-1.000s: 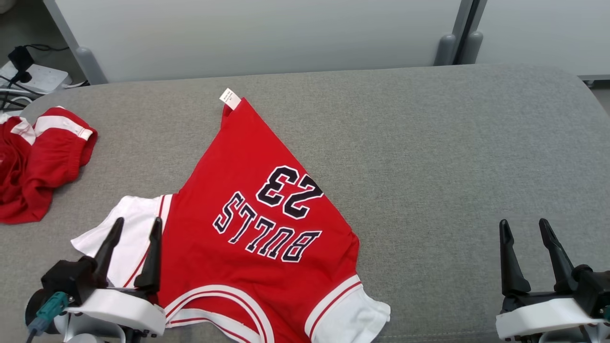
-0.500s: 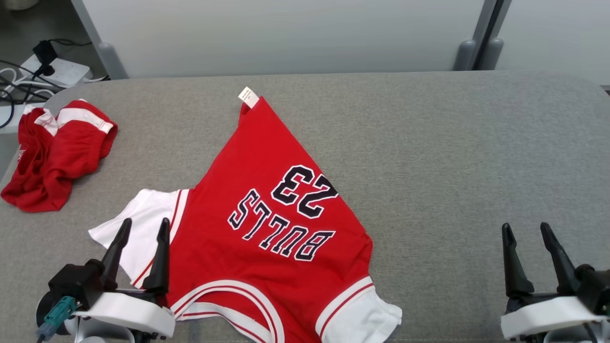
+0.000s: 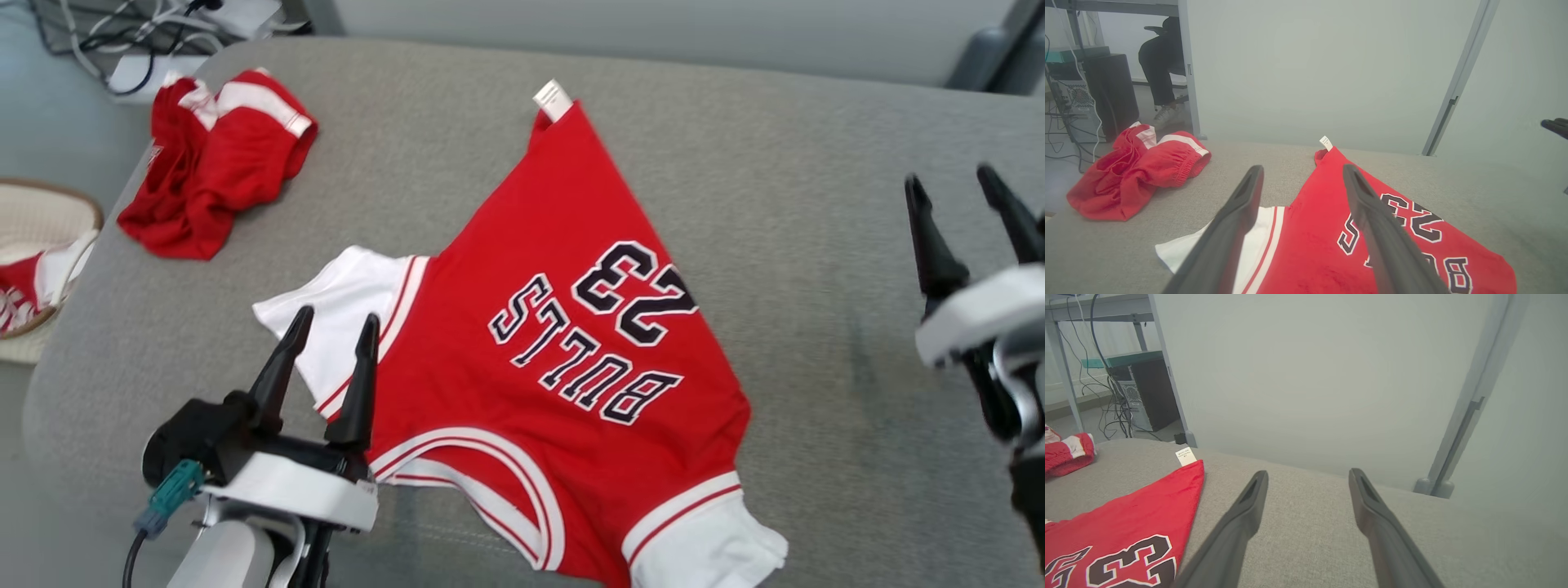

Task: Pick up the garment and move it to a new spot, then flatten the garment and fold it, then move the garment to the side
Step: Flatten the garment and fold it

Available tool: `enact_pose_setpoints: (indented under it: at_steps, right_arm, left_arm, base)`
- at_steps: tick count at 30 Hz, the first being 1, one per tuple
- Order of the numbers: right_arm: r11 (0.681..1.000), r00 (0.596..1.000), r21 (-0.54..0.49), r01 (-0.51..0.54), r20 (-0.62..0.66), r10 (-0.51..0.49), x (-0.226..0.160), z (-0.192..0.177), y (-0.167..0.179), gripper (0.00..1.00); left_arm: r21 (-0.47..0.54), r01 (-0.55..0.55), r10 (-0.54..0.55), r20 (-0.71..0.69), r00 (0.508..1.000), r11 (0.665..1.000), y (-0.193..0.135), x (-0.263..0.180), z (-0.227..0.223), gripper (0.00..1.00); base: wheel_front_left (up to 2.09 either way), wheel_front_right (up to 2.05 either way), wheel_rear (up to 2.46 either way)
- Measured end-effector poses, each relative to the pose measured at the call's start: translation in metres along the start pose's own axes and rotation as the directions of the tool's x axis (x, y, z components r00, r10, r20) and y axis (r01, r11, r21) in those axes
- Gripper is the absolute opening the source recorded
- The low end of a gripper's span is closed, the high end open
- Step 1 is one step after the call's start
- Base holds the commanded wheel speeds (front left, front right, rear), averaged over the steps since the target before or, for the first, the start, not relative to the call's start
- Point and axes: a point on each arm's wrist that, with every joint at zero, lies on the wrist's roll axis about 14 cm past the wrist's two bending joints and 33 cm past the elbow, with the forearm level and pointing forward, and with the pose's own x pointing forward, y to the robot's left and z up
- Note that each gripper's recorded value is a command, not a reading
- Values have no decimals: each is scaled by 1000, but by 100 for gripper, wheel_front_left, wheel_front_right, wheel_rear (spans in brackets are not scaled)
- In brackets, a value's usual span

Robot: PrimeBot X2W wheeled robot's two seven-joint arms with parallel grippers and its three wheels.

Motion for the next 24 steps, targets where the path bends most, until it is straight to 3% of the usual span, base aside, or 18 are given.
enact_pose_setpoints:
  at_steps: [9, 14, 21, 24]
  right_arm:
    - [971, 967, -83, -223, -143, 210, 111, -2, 55, 100]
    - [952, 934, -64, -300, -221, 279, 158, -20, 86, 100]
    - [894, 838, -10, -448, -354, 415, 187, -80, 155, 100]
    - [880, 801, 7, -475, -409, 437, 190, -110, 168, 100]
  left_arm:
    - [-4, -33, 33, 68, 997, 999, 5, 19, 18, 100]
    - [-4, -71, 71, 77, 994, 997, 14, 22, 20, 100]
    - [35, -158, 156, 53, 986, 987, 41, 19, 13, 100]
    - [44, -186, 185, 37, 982, 982, 49, 20, 6, 100]
  base:
    - [0, 0, 0]
    - [0, 0, 0]
    - [0, 0, 0]
    - [-11, -11, -11]
